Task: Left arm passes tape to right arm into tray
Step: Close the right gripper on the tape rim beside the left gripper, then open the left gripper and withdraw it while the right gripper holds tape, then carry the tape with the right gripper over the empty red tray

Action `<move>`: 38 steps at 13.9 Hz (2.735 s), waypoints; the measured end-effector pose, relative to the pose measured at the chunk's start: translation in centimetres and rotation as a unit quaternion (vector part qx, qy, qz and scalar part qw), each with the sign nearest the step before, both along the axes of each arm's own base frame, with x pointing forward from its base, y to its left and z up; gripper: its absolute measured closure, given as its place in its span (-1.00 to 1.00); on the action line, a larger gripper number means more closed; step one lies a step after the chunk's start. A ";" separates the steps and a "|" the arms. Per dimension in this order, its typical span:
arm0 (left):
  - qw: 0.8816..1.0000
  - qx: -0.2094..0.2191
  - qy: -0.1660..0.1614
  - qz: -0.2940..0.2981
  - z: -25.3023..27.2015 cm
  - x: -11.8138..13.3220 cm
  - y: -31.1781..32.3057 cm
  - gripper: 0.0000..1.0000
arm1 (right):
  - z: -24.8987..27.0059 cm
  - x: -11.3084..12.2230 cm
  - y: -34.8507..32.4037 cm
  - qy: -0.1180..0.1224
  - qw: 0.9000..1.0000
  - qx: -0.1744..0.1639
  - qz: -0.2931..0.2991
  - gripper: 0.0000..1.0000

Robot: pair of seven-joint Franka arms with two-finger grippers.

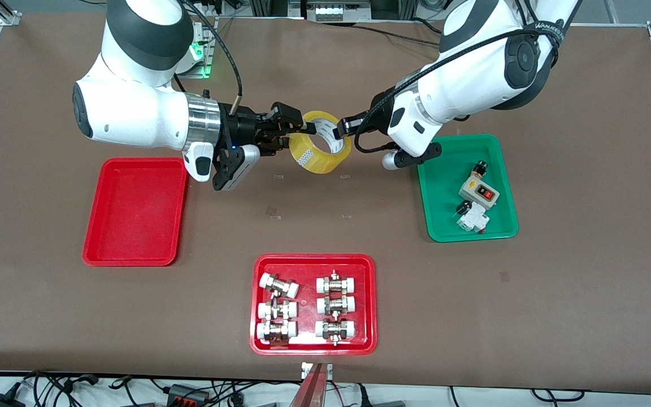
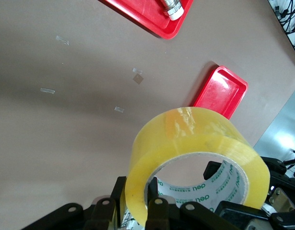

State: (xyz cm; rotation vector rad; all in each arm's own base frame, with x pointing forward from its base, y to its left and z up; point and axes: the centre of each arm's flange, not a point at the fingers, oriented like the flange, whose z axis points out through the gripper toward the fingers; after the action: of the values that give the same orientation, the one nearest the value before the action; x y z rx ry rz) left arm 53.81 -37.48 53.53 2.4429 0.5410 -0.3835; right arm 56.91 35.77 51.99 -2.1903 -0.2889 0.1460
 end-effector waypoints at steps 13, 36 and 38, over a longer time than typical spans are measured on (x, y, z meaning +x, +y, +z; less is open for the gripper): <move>0.988 0.152 -0.017 -0.013 1.8 1.9 9.8 -1.00 | -3.0 1.2 -0.6 0.015 1.000 -0.012 -0.006 -0.07; 0.917 0.324 -0.153 -0.174 9.5 0.6 41.3 -1.00 | -28.3 5.6 -49.5 0.120 0.982 -0.086 -0.122 -0.07; 0.917 0.324 -0.154 -0.176 9.7 0.5 41.1 -1.00 | -29.2 4.7 -50.5 0.121 0.983 -0.092 -0.108 -0.07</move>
State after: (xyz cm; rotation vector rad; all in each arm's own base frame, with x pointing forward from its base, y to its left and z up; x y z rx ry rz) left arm 54.29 3.66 63.19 3.1724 0.0814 0.0724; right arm 61.64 -14.73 22.79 -2.3399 0.1035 0.3242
